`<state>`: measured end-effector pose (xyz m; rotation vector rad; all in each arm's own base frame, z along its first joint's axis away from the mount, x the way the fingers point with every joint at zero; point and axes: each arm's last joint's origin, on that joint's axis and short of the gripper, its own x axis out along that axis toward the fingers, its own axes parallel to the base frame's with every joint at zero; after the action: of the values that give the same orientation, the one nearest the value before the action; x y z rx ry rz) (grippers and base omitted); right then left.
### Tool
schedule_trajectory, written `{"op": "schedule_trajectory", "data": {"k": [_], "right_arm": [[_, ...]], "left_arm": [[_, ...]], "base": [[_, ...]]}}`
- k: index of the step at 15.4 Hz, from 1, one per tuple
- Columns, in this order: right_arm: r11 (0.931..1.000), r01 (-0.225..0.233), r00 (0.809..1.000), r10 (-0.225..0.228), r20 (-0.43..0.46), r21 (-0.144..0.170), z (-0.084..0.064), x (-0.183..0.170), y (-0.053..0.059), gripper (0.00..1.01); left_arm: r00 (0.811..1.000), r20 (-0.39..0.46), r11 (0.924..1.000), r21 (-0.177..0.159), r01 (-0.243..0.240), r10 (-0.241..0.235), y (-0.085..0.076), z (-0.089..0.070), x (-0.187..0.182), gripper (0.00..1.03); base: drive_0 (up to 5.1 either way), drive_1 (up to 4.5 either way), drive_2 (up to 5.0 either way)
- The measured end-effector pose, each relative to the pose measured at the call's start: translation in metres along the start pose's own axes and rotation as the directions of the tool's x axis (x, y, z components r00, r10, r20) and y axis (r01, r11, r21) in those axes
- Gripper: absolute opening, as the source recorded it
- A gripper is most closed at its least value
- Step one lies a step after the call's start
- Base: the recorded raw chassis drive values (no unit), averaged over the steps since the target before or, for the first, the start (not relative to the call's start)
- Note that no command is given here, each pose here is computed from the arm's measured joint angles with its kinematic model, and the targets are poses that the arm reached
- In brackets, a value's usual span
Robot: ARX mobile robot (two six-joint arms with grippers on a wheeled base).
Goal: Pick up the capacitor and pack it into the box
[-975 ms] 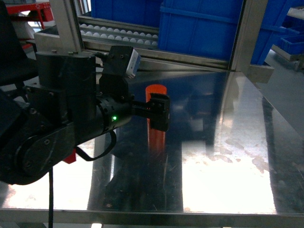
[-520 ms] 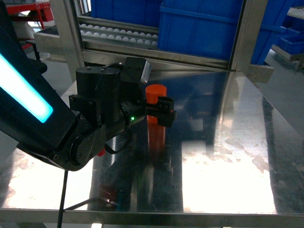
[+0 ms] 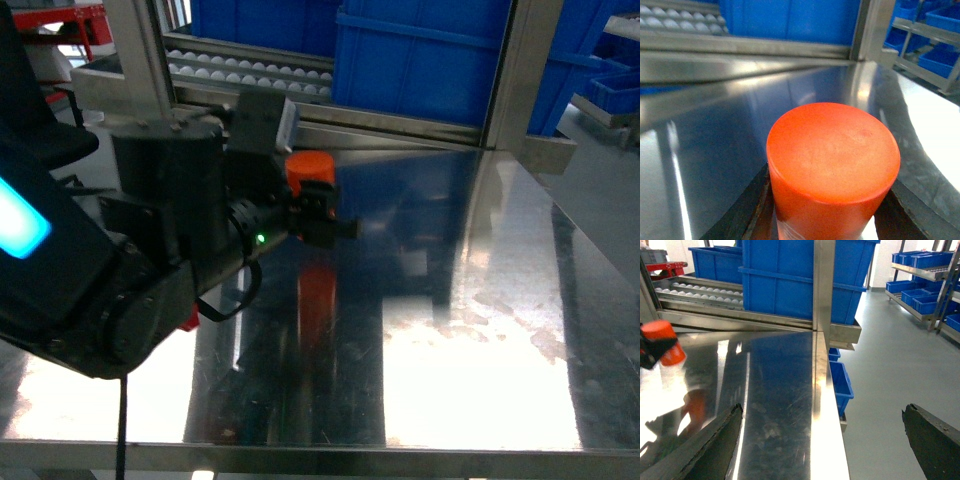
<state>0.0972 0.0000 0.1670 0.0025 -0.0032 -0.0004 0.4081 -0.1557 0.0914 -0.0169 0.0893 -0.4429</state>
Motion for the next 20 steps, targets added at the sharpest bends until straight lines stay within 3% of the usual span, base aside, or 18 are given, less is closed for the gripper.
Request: {"op": "schedule_trajectory", "data": {"k": [1, 2, 4, 6, 7, 10, 12, 15, 16, 17, 18, 19, 20], "right_arm": [[1.0000, 0.000, 1.000, 0.000, 0.000, 0.000, 0.000, 0.000, 0.000, 0.98], [1.0000, 0.000, 1.000, 0.000, 0.000, 0.000, 0.000, 0.000, 0.000, 0.98], [1.0000, 0.000, 1.000, 0.000, 0.000, 0.000, 0.000, 0.000, 0.000, 0.98], [1.0000, 0.000, 1.000, 0.000, 0.000, 0.000, 0.000, 0.000, 0.000, 0.98], [1.0000, 0.000, 1.000, 0.000, 0.000, 0.000, 0.000, 0.000, 0.000, 0.98], [1.0000, 0.000, 1.000, 0.000, 0.000, 0.000, 0.000, 0.000, 0.000, 0.98], [1.0000, 0.000, 1.000, 0.000, 0.000, 0.000, 0.000, 0.000, 0.000, 0.98], [1.0000, 0.000, 1.000, 0.000, 0.000, 0.000, 0.000, 0.000, 0.000, 0.98], [1.0000, 0.000, 1.000, 0.000, 0.000, 0.000, 0.000, 0.000, 0.000, 0.98], [1.0000, 0.000, 1.000, 0.000, 0.000, 0.000, 0.000, 0.000, 0.000, 0.98], [1.0000, 0.000, 1.000, 0.000, -0.001, 0.000, 0.000, 0.000, 0.000, 0.98], [1.0000, 0.000, 1.000, 0.000, 0.001, 0.000, 0.000, 0.000, 0.000, 0.98], [1.0000, 0.000, 1.000, 0.000, 0.001, 0.000, 0.000, 0.000, 0.000, 0.98]], "left_arm": [[0.997, 0.067, 0.9986, 0.031, -0.043, 0.041, 0.002, 0.029, -0.020, 0.46], [0.990, 0.127, 0.9972, 0.033, -0.068, 0.063, 0.002, 0.060, -0.047, 0.46], [0.977, 0.192, 0.9951, 0.015, -0.098, 0.093, 0.001, 0.091, -0.105, 0.45], [0.980, 0.126, 0.9885, -0.030, -0.149, 0.151, -0.003, 0.094, -0.158, 0.45], [0.977, 0.101, 0.9823, -0.036, -0.184, 0.187, -0.007, 0.096, -0.183, 0.45], [0.955, 0.144, 0.9649, -0.067, -0.254, 0.261, -0.017, 0.106, -0.244, 0.45], [0.958, 0.126, 0.9659, -0.073, -0.248, 0.256, -0.021, 0.099, -0.263, 0.45], [0.958, 0.127, 0.9653, -0.074, -0.250, 0.258, -0.021, 0.099, -0.262, 0.45], [0.944, 0.091, 0.9483, -0.056, -0.313, 0.317, -0.021, 0.098, -0.264, 0.45], [0.920, 0.072, 0.9226, -0.033, -0.384, 0.386, -0.016, 0.093, -0.270, 0.45], [0.899, 0.075, 0.9018, -0.023, -0.431, 0.432, -0.008, 0.086, -0.281, 0.45], [0.894, 0.078, 0.8973, -0.020, -0.441, 0.441, -0.004, 0.082, -0.287, 0.45], [0.898, 0.082, 0.9015, -0.019, -0.432, 0.432, -0.001, 0.079, -0.293, 0.45]], "base": [[0.0, 0.00, 0.0], [0.0, 0.00, 0.0], [0.0, 0.00, 0.0], [0.0, 0.00, 0.0], [0.0, 0.00, 0.0], [0.0, 0.00, 0.0], [0.0, 0.00, 0.0], [0.0, 0.00, 0.0], [0.0, 0.00, 0.0], [0.0, 0.00, 0.0], [0.0, 0.00, 0.0], [0.0, 0.00, 0.0], [0.0, 0.00, 0.0]]}}
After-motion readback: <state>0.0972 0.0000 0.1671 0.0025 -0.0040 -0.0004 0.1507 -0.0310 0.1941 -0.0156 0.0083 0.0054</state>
